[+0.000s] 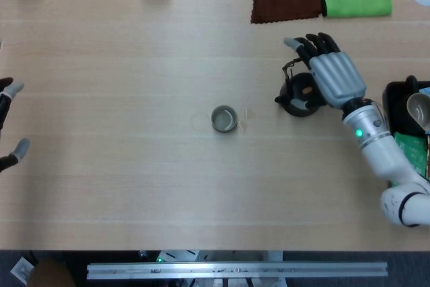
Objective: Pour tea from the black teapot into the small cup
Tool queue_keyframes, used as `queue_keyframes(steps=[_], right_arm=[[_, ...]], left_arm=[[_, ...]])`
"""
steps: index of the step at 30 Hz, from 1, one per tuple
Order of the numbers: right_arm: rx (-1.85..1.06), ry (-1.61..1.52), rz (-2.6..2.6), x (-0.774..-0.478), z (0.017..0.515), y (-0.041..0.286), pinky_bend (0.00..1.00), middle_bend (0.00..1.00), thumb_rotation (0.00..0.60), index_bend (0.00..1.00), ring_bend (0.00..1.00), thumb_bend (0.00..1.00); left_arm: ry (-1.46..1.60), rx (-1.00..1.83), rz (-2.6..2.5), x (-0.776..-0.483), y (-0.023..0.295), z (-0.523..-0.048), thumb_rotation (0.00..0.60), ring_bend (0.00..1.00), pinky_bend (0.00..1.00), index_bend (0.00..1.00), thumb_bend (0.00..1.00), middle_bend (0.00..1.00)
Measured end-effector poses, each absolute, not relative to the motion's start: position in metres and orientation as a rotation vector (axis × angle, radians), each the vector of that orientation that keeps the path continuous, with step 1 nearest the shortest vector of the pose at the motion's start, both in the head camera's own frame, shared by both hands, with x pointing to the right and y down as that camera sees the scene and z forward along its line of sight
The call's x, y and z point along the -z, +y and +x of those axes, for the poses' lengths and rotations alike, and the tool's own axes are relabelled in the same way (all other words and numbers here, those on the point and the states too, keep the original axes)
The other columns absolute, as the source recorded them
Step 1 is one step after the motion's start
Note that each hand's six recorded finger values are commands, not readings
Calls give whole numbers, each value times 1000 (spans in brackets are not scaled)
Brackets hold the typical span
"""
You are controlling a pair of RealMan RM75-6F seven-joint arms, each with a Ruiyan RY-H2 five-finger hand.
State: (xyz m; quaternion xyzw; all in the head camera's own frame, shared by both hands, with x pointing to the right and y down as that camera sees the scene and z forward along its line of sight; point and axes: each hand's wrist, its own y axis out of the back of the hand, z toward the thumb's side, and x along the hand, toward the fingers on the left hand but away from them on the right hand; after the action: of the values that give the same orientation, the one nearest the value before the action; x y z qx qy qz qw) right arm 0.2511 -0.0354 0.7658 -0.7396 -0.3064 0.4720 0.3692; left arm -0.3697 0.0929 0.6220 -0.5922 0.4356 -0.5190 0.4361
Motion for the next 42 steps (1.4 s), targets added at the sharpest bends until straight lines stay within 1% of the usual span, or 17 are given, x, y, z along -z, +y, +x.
queue_keyframes(steps=[2,4,9,13,19,23,26,29,35,42], right_arm=[[-1198,-788,-1889,-762,251,-36,0,39,600,1,5,111],[-1184,-791,-1874,-757,252,-36,0,16,600,0,0,112],[-1148,-818,-1785,-737,263,-38,0,12,600,0,0,135],[-1141,-854,-1684,-715,284,-36,0,18,600,0,0,136],[-1180,-955,-1545,-677,341,-22,0,21,600,0,0,136],[-1233,-1036,-1473,-653,386,-6,0,25,600,0,0,137],[-1274,-1086,-1435,-641,414,8,0,25,600,0,0,137],[-1313,-1122,-1413,-633,436,22,0,25,600,0,0,137],[-1363,-1157,-1377,-623,464,49,0,26,600,0,0,137],[-1382,-1203,-1348,-615,482,67,0,28,600,0,0,137]], left_arm=[[1085,1290,-1472,-622,93,-370,600,178,165,150,222,159],[1087,1289,-1469,-621,92,-370,600,178,164,151,222,159],[1091,1271,-1462,-617,89,-369,600,178,164,151,222,159],[1096,1252,-1456,-615,87,-369,600,178,164,151,222,159],[1094,1228,-1442,-613,86,-370,600,178,164,151,222,160],[1098,1212,-1438,-611,87,-370,600,178,165,151,222,160],[1096,1204,-1433,-610,90,-370,600,178,164,151,222,160],[1095,1188,-1427,-609,92,-370,600,178,164,151,222,160],[1093,1163,-1403,-605,98,-372,600,178,163,151,222,158],[1060,1224,-1368,-608,103,-376,600,177,161,151,222,156]])
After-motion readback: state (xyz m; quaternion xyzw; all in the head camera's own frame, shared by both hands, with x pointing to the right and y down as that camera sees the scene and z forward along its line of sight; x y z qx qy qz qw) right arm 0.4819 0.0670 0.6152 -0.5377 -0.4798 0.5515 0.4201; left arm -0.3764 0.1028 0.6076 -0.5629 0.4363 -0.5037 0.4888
